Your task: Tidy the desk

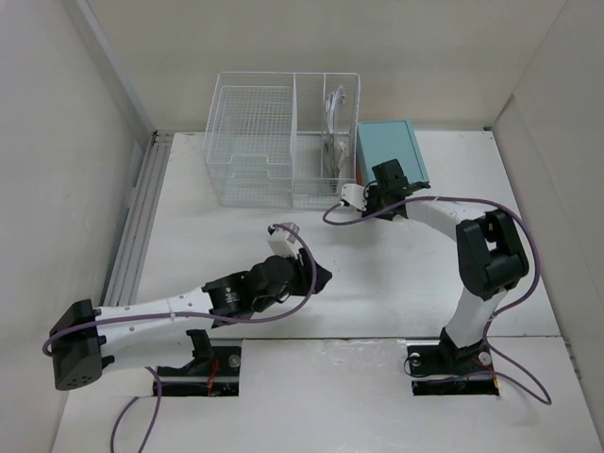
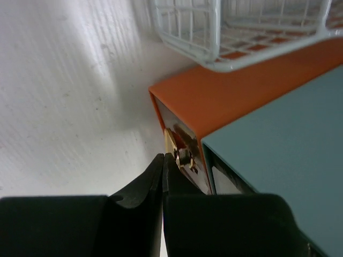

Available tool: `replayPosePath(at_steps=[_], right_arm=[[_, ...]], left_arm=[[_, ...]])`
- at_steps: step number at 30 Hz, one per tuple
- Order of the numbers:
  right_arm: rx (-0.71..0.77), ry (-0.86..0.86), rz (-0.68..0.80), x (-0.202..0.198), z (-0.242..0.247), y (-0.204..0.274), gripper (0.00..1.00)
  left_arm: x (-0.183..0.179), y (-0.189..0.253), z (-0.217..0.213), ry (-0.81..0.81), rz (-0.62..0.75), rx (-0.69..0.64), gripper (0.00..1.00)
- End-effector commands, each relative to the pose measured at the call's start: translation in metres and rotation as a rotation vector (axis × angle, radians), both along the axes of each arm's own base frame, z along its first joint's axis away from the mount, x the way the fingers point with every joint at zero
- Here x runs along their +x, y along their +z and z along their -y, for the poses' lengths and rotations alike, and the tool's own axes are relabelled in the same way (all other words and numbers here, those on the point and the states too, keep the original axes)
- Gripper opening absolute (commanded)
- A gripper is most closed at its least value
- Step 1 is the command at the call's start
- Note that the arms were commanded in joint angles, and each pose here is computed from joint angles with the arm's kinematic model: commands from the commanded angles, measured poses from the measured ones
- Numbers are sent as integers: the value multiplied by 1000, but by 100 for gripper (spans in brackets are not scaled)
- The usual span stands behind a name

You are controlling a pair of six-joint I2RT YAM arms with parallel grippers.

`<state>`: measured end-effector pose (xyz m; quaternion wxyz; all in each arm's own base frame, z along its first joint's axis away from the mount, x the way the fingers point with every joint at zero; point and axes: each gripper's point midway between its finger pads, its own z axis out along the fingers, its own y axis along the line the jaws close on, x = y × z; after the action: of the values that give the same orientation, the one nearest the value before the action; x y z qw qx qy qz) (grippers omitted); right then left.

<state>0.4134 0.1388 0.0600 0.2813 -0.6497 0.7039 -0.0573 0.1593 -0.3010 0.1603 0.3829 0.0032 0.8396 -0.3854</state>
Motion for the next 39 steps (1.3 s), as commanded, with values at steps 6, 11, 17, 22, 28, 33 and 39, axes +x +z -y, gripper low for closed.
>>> replayPosePath(at_steps=[6,11,17,22,28,33,39], right_arm=[[-35,-186,275,44,14,44,3],[133,223,-135,-54,-26,36,3],[274,319,-178,-97,-35,84,10],[358,-63,85,-47,1,134,11],[835,-455,354,-41,63,250,79],[1145,-692,366,-71,76,293,100],[1187,-847,539,-111,109,321,100]], left_arm=[[0,9,-4,17,17,-40,39],[-5,14,-5,6,25,-60,39],[-10,32,-1,-57,83,-63,46],[-7,59,-7,-60,156,-69,68],[12,109,-41,66,275,-15,100],[30,142,-86,220,369,100,100],[50,149,-127,405,381,214,100]])
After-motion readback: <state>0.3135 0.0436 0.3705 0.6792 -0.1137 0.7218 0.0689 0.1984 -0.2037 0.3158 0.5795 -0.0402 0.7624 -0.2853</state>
